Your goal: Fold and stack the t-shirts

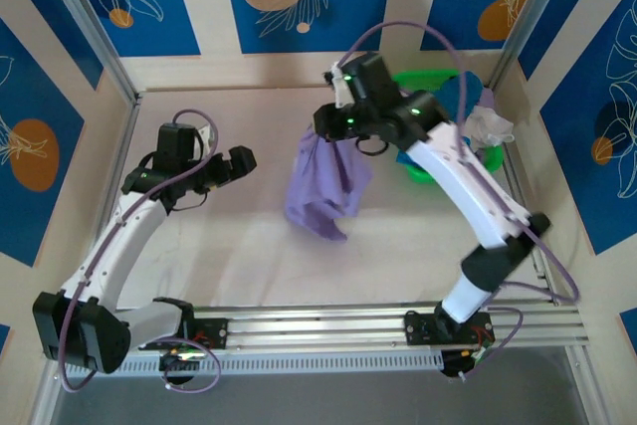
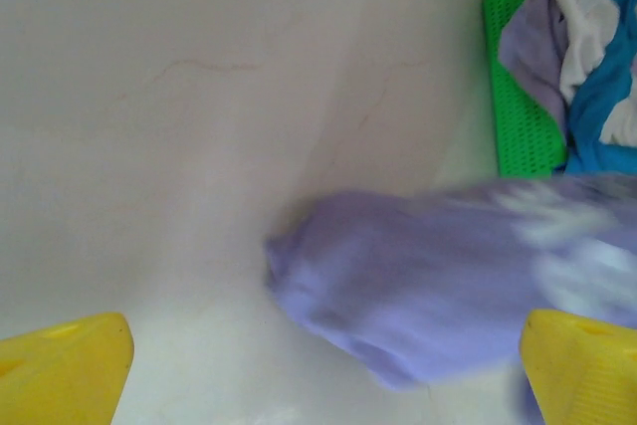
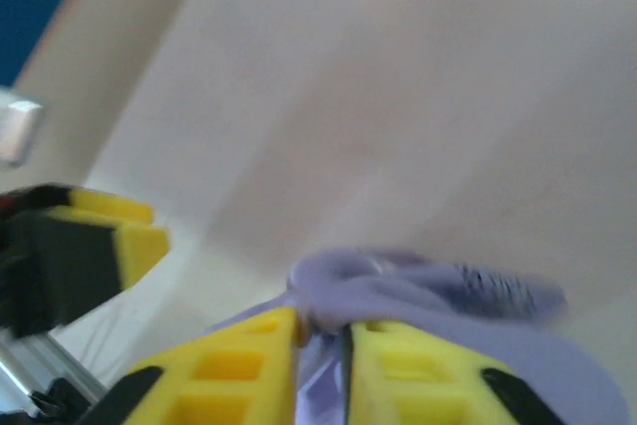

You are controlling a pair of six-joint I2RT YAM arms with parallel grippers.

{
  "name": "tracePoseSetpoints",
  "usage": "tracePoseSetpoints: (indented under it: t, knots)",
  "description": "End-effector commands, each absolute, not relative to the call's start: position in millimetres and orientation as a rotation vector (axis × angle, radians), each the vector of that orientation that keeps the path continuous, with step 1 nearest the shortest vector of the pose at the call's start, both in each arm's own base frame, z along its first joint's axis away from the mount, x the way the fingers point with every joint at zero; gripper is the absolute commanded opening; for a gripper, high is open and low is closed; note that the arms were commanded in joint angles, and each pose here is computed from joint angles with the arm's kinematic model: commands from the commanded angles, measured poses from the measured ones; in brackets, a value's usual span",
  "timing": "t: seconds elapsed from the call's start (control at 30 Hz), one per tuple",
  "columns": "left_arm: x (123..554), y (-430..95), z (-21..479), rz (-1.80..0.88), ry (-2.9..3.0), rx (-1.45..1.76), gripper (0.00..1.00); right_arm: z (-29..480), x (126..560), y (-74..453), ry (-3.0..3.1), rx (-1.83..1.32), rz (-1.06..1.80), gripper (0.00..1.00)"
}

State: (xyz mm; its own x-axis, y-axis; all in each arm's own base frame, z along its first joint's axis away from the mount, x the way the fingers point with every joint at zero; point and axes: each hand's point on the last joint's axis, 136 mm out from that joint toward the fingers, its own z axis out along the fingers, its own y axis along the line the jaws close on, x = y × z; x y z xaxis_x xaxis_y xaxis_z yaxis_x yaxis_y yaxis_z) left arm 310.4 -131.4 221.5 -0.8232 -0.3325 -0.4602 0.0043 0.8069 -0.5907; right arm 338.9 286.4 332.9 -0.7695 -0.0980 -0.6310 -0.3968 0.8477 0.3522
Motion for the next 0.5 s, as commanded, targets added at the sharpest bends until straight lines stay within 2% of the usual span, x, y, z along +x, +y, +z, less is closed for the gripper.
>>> tracePoseSetpoints:
  t: [0.0, 0.03, 0.2, 0.47]
  knots:
    - [291.4, -131.9, 204.2, -0.826, 2.494, -0.245, 0.99, 302.0, 354.2, 277.4, 2.559, -0.193, 0.693, 0.45]
    - [289.3, -133.3, 200.9, -0.84, 2.495, -0.255, 0.99, 296.1, 359.2, 272.2, 2.584, -0.168, 0.692, 0.48]
    - [282.6, -151.9, 182.1, -0.819, 2.543, -0.215, 0.97, 281.5, 358.5, 234.1, 2.637, -0.094, 0.626, 0.51]
    - [285.0, -226.7, 139.0, -0.759, 2.681, -0.018, 0.86, 215.1, 308.5, 188.0, 2.758, 0.068, 0.667, 0.52]
